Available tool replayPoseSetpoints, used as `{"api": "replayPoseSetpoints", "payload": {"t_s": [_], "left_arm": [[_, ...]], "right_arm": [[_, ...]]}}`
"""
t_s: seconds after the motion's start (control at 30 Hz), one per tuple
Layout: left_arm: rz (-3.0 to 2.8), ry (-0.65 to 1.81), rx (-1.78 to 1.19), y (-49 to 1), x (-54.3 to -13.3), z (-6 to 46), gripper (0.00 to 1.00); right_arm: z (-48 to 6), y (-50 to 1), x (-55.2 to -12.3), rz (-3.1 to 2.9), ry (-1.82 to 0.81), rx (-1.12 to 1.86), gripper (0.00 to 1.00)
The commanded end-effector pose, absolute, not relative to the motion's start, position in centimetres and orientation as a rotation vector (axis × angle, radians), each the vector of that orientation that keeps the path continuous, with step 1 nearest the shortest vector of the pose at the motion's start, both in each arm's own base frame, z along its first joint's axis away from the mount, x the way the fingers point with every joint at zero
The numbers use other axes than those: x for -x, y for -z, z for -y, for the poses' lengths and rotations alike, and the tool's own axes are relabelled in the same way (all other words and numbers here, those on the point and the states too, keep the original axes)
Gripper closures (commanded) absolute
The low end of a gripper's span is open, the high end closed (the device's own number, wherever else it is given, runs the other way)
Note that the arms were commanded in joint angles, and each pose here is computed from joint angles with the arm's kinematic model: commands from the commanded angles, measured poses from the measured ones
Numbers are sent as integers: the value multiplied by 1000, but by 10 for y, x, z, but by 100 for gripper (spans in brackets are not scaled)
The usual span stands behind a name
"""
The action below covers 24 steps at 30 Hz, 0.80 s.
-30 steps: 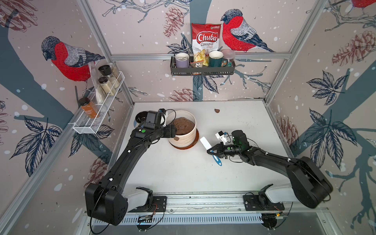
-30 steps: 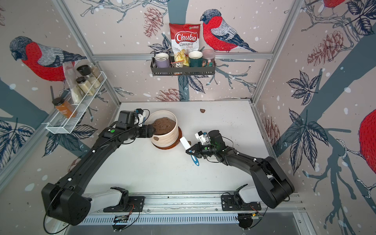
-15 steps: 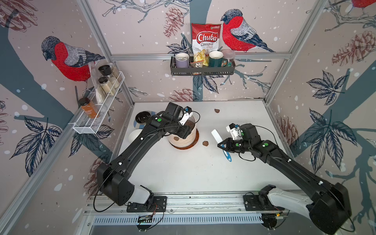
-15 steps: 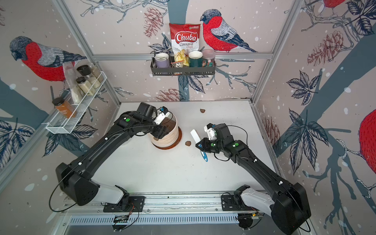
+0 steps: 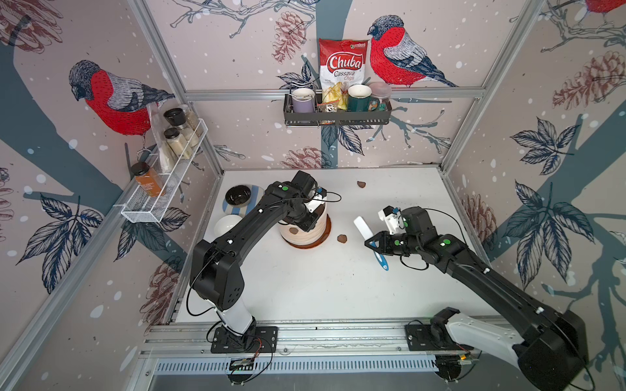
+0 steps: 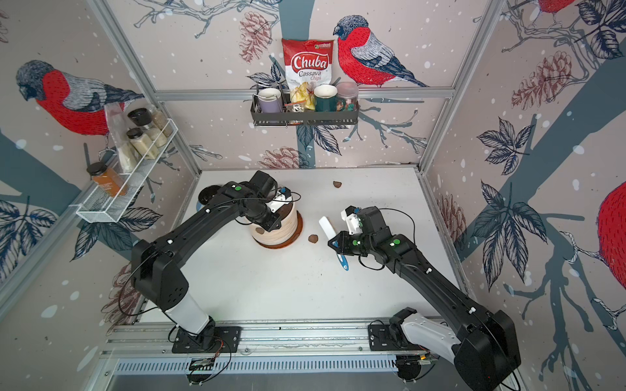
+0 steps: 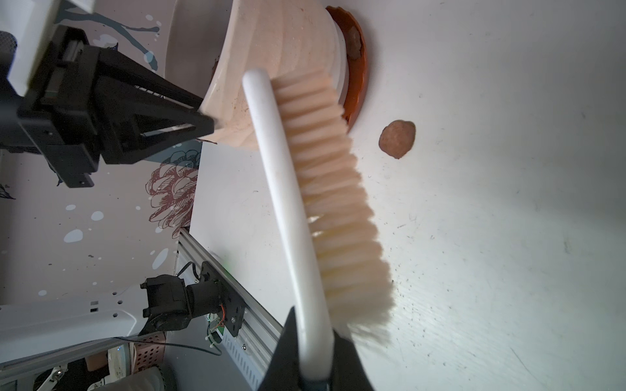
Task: Scrub the dried mud off the ceramic pot
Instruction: Rotate the pot on the tray.
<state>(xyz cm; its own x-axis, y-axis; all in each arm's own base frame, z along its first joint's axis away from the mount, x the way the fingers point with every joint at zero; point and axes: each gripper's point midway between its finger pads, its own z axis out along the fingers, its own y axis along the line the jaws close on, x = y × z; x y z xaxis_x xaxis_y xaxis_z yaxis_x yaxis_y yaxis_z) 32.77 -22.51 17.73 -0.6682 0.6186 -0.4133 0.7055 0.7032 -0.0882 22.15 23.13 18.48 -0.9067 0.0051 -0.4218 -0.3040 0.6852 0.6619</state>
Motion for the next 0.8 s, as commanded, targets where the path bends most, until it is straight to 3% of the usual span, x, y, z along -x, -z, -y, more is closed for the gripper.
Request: {"api": "replayPoseSetpoints", "payload": {"t_s": [0.0,0.27,0.43,0.77], "left_arm": [[-2679,285,-875,-168,-328,212,98],[-2688,208,-576,-169,-352,207,100],[-2695,201,-215,-171,-366,201,100],[-2594,462,433,-178,-391,219,100]], "right_arm": [[-234,-186,-224,-2484,-1086,257,100],[-246,-179,-223,-2517,-1095,293,100],[-260,-180,-217,-2527,-1115,367,100],[-299,-187,-202,-2525,-1197,545,100]]}}
